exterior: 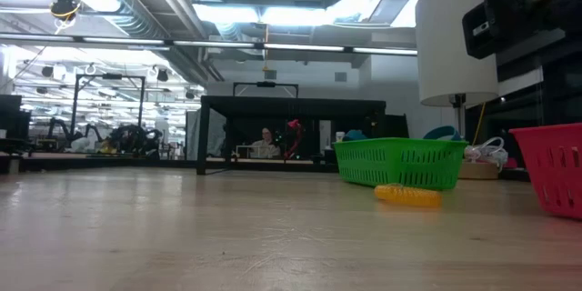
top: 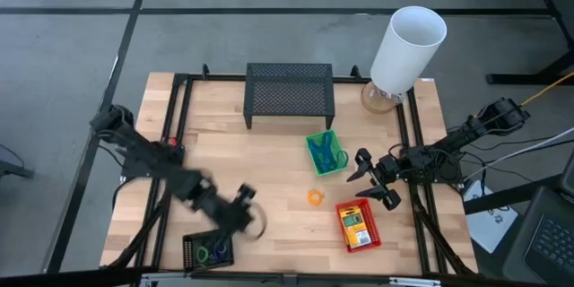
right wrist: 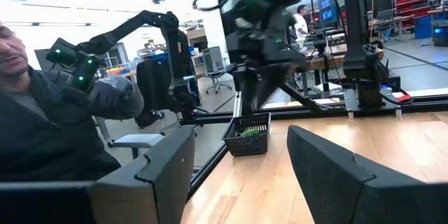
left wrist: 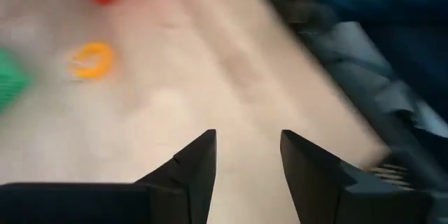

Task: Pick & Place Office Desk Supplies
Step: Put the orange spring keychain into the black basket

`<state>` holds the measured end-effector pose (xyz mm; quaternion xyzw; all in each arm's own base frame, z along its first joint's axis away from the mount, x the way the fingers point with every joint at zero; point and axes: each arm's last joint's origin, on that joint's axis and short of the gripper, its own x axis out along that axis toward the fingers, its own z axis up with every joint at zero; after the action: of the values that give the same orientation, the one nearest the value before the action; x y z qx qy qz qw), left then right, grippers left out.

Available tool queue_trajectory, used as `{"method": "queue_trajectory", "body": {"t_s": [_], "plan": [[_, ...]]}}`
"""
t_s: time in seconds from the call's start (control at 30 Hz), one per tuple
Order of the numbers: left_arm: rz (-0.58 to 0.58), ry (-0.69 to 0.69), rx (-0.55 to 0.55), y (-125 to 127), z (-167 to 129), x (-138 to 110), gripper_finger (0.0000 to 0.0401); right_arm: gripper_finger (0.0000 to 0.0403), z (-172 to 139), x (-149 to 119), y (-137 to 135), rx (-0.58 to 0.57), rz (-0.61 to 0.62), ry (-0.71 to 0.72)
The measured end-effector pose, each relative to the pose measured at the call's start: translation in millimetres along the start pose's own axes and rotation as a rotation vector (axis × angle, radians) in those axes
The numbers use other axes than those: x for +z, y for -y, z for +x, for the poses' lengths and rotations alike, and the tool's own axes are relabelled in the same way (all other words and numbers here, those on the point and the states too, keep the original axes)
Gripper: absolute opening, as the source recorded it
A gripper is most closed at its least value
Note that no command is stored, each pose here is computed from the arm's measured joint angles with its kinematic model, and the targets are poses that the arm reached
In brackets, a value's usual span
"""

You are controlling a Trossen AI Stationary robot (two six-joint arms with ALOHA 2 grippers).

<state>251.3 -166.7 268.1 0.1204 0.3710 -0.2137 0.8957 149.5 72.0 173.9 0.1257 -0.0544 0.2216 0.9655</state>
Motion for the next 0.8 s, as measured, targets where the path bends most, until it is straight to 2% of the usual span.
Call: {"method": "queue_trajectory", "body": {"t_s": [0.17, 0.37, 0.6, 0.8], "plan": [[0.03, 0.046, 0.082, -54.6, 10.1, 4.3, 0.0148, 0.0229, 0.0, 0.0, 0.0, 0.0, 0.0, 0.0], [0.052, 0.141, 0.022, -102.9, 44.3, 3.6, 0.0148, 0.0229, 0.0, -0.1, 0.0, 0.0, 0.0, -0.001], [0.092, 0.071, 0.033, -128.3, 100.8, -8.2, 0.0148, 0.0229, 0.0, -0.2, -0.1, 0.006, 0.001, -0.003], [0.175, 0.022, 0.016, -133.4, 147.9, 4.6, 0.0148, 0.0229, 0.0, -0.2, -0.2, 0.007, 0.001, -0.003]]}}
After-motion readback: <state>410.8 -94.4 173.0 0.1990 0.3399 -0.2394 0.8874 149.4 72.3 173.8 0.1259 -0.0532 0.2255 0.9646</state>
